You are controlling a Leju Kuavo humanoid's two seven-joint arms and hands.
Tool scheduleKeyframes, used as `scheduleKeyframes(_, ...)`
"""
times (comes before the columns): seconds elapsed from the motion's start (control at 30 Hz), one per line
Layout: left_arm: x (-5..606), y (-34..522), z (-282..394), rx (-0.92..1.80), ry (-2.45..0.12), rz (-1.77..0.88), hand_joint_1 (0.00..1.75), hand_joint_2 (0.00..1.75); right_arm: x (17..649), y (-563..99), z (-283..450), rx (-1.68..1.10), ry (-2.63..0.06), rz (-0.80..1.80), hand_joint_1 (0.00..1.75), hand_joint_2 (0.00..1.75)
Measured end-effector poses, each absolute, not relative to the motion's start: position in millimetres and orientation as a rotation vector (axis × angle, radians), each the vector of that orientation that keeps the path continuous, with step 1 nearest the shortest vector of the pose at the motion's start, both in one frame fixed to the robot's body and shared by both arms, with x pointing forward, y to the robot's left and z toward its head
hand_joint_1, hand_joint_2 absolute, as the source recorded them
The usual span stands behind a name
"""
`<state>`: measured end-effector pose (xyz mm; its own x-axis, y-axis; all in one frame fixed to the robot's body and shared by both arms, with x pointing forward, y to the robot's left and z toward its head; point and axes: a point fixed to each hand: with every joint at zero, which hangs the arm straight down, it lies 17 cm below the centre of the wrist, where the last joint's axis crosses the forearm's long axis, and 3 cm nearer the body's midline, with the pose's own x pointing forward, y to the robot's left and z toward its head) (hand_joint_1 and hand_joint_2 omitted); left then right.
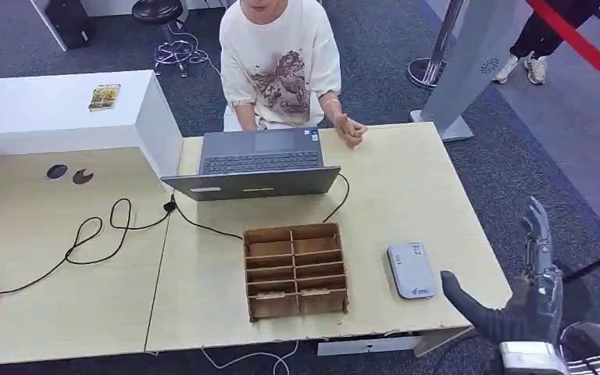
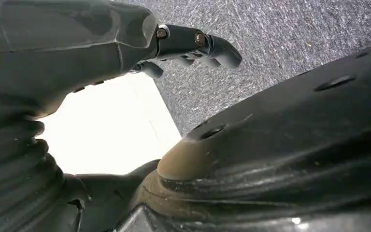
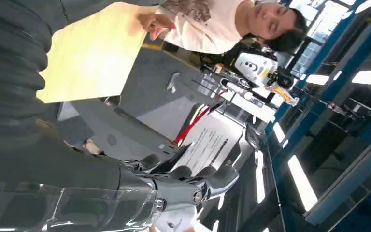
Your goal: Pass the card to the sensor for recognition and then transmit it.
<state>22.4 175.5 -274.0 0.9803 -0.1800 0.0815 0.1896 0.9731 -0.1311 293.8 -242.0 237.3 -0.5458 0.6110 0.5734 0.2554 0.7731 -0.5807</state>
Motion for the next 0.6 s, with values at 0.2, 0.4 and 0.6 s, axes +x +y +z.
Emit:
scheduleKeyframes(0.2,22.6,175.1,-273.9,-0.141,-0.071,-0.187,0.00,1.75,291.1,-239.0,217.3,-0.798,-2.028,0.725,0.00,1.75)
scheduleKeyframes(0.4,22.5,175.5,-274.0,-0.140,-0.070,-0.183,0.00,1.75,284.8,-234.9,204.9,-0.871,-1.974,0.845,0.00,1.75)
scheduleKeyframes(0.6,22.4,175.7,-274.1,-0.140,-0.070,-0.182,0.00,1.75,281.4,-228.6,196.3,-0.940,-1.930,0.956,0.00,1.75)
